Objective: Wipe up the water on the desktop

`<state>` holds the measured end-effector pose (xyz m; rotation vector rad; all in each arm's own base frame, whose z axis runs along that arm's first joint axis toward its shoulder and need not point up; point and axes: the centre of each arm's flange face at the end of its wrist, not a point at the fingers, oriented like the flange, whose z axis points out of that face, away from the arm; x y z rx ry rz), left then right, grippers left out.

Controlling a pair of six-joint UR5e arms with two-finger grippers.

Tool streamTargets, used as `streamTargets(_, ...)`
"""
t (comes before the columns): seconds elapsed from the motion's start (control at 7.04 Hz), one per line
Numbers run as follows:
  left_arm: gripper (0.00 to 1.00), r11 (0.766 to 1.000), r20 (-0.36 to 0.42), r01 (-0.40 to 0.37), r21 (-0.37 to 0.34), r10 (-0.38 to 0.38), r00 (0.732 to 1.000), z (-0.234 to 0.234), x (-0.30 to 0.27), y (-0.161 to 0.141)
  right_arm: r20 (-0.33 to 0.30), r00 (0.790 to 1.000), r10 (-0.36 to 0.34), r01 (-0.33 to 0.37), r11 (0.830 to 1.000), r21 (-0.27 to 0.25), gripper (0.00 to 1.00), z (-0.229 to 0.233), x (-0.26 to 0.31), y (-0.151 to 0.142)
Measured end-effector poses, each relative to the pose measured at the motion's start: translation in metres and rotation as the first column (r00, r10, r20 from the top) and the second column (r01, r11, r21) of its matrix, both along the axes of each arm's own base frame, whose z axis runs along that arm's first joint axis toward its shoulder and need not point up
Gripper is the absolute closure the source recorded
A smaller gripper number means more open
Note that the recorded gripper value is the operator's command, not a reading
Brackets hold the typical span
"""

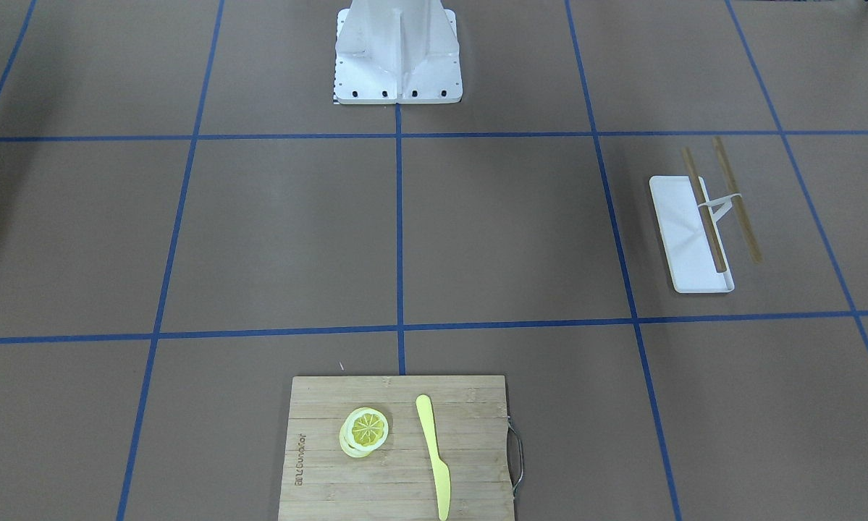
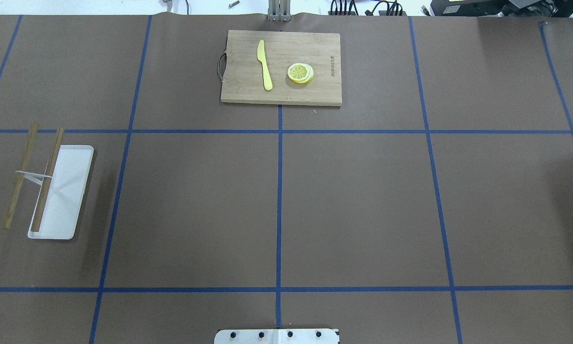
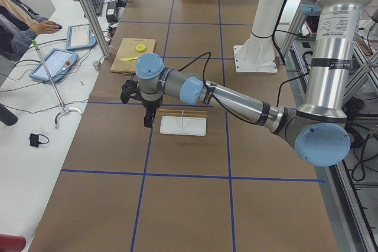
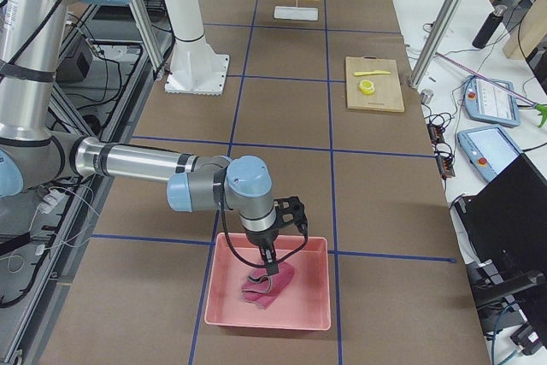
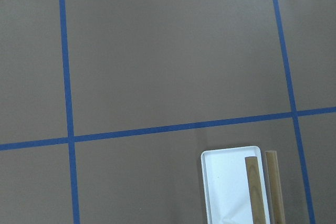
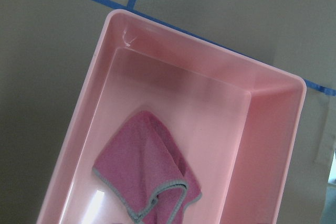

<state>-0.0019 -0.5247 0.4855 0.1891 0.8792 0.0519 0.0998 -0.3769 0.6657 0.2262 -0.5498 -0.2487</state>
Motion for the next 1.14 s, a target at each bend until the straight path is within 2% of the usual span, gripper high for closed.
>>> streamTargets(0.14,0.02,1.000,0.033,-0.005,0.022,0.004,0.999,0.004,-0.005,-0.001,0.010,1.000,0.009,-0.009,1.000,-0.004,0.00,0.001,0.000,-0.017)
streamTargets(0.43,0.02,0.998,0.111,-0.035,0.058,0.029,0.993,0.027,-0.017,-0.003,0.107,0.994,0.020,-0.015,0.999,-0.052,0.00,0.008,-0.006,-0.046)
streamTargets(0.71,0.02,0.995,0.138,-0.088,0.046,0.081,0.987,0.071,-0.030,0.011,0.149,0.989,0.013,0.001,0.996,-0.094,0.00,-0.005,-0.014,-0.058)
streamTargets(0.85,0.02,0.997,0.136,-0.075,0.007,0.073,0.988,0.082,-0.036,0.020,0.155,0.988,0.003,0.013,0.995,-0.103,0.00,-0.009,-0.019,-0.061)
streamTargets(1.14,0.02,0.994,0.128,-0.022,-0.105,0.036,0.991,0.084,-0.040,0.025,0.171,0.985,-0.010,0.026,0.996,-0.089,0.00,-0.022,-0.025,-0.060)
